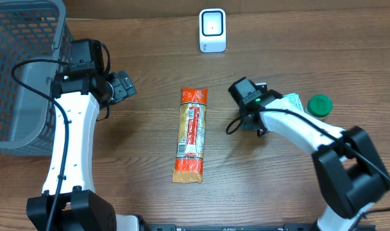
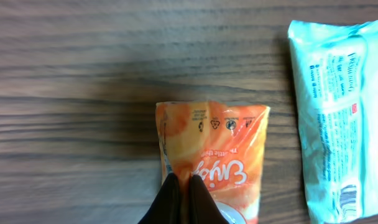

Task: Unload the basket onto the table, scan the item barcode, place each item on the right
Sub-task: 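Lower the orange box onto the table with the right gripper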

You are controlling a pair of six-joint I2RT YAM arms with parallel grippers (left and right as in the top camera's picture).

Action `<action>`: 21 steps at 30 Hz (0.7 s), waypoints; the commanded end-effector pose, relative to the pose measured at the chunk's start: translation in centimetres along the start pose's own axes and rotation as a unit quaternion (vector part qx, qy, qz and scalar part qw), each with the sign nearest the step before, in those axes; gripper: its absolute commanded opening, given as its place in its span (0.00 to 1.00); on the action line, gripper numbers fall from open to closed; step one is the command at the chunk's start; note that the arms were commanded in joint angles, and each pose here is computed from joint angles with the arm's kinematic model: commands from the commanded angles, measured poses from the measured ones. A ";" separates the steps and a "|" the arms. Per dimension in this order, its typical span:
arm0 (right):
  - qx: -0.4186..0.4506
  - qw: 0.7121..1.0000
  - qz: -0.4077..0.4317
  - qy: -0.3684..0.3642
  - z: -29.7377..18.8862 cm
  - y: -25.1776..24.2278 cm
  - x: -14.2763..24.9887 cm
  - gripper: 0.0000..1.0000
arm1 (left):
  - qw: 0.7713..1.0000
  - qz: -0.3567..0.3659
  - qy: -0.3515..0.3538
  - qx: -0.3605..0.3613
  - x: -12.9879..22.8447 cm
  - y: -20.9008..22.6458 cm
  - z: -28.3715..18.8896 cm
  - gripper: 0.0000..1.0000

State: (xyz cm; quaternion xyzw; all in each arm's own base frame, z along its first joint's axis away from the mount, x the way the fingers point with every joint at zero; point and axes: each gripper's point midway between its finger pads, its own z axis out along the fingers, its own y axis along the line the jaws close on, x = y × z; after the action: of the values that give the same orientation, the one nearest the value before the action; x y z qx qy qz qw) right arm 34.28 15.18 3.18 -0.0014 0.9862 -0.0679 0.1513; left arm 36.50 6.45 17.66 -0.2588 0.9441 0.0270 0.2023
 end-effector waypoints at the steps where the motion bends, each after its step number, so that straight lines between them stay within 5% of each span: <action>1: -0.102 0.994 0.038 -0.028 -4.8 0.6 -2.6 0.04 | 1.000 0.007 0.005 -0.003 0.2 0.1 0.3 1.00; 6: -0.259 0.965 0.027 0.026 -6.2 1.7 -2.3 0.04 | 1.000 0.006 0.005 -0.003 0.2 0.1 0.3 1.00; 21: -0.443 0.892 0.088 0.021 -3.1 -0.8 -1.2 0.04 | 1.000 0.007 0.005 -0.003 0.2 0.1 0.3 1.00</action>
State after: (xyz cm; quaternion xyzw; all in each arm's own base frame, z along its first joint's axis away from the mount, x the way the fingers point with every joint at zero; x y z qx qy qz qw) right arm 35.59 13.55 6.24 0.0421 0.9409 0.3107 0.1279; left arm 36.50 6.45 17.66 -0.2588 0.9441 0.0270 0.2023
